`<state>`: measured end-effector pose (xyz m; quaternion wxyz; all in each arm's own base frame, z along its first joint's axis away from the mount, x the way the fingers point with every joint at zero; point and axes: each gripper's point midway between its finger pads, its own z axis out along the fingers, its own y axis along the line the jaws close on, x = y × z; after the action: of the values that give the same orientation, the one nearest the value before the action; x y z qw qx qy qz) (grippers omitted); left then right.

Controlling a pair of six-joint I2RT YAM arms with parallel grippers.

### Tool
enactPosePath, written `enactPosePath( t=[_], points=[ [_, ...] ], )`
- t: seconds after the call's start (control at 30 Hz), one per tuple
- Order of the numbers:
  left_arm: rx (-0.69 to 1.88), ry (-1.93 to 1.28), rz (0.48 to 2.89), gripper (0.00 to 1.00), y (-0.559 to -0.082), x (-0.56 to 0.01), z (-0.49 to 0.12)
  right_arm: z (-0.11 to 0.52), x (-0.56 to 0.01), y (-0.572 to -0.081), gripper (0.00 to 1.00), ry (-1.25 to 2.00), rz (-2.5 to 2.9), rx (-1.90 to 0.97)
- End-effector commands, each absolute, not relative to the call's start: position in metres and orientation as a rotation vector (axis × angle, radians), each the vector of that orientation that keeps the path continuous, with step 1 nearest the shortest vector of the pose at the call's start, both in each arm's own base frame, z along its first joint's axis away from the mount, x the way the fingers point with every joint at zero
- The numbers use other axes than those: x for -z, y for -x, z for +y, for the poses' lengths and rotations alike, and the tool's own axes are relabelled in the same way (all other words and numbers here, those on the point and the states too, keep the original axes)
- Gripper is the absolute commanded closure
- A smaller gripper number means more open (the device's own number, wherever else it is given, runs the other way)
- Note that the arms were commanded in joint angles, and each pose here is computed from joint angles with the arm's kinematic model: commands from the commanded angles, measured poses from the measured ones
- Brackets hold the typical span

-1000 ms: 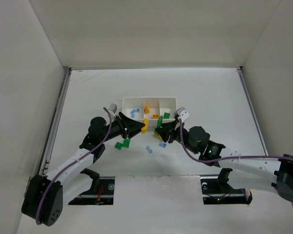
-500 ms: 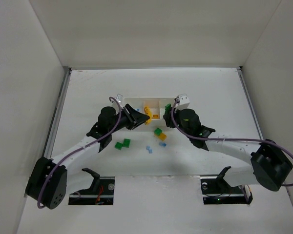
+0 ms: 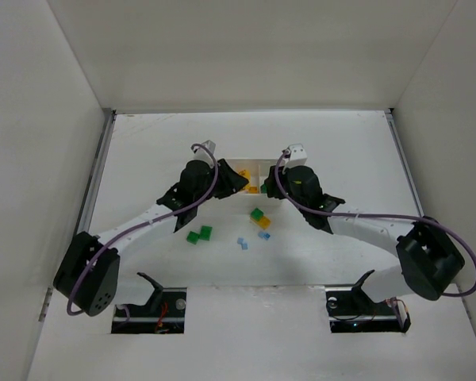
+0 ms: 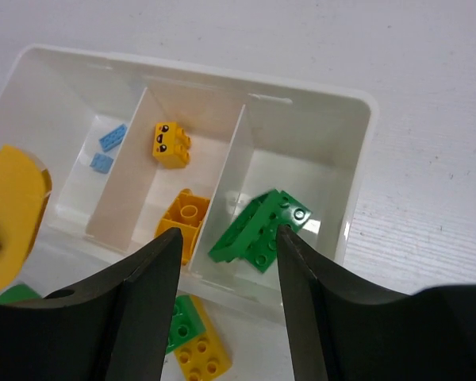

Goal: Sort the legos into containers by color

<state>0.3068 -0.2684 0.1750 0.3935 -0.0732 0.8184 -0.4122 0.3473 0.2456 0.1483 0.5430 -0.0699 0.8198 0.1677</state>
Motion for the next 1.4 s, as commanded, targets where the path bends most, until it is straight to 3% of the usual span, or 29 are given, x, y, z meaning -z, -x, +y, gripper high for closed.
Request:
enactPosePath(
  t=[0.0,0.3,0.53,0.8,0.93,1.07,1.37],
  points=[
    [0.954,0.138,2.019,0.88,-0.325,-0.188,-0.27,0.247,-0.169,-0.357,0.43,0.137,1.9,-0.4],
    [0.741,0.06,2.077,0.87,-0.356,-0.165,-0.283,0.23,-0.201,-0.325,0.45,0.083,1.807,-0.456],
    [0.526,0.012,2.143,0.8,-0.375,-0.135,-0.289,0.237,-0.195,-0.279,0.44,0.136,1.801,-0.542],
    [0.411,-0.018,2.128,0.59,-0.383,-0.138,-0.285,0.269,-0.138,-0.226,0.62,0.311,1.979,-0.565],
    [0.428,-0.02,2.102,0.56,-0.37,-0.151,-0.28,0.274,-0.106,-0.219,0.63,0.31,2.069,-0.546],
    [0.449,-0.044,2.088,0.54,-0.351,-0.163,-0.276,0.273,-0.09,-0.22,0.56,0.288,2.105,-0.513],
    [0.515,-0.16,2.13,0.67,-0.257,-0.151,-0.264,0.278,-0.057,-0.212,0.54,0.357,2.215,-0.475]
  ],
)
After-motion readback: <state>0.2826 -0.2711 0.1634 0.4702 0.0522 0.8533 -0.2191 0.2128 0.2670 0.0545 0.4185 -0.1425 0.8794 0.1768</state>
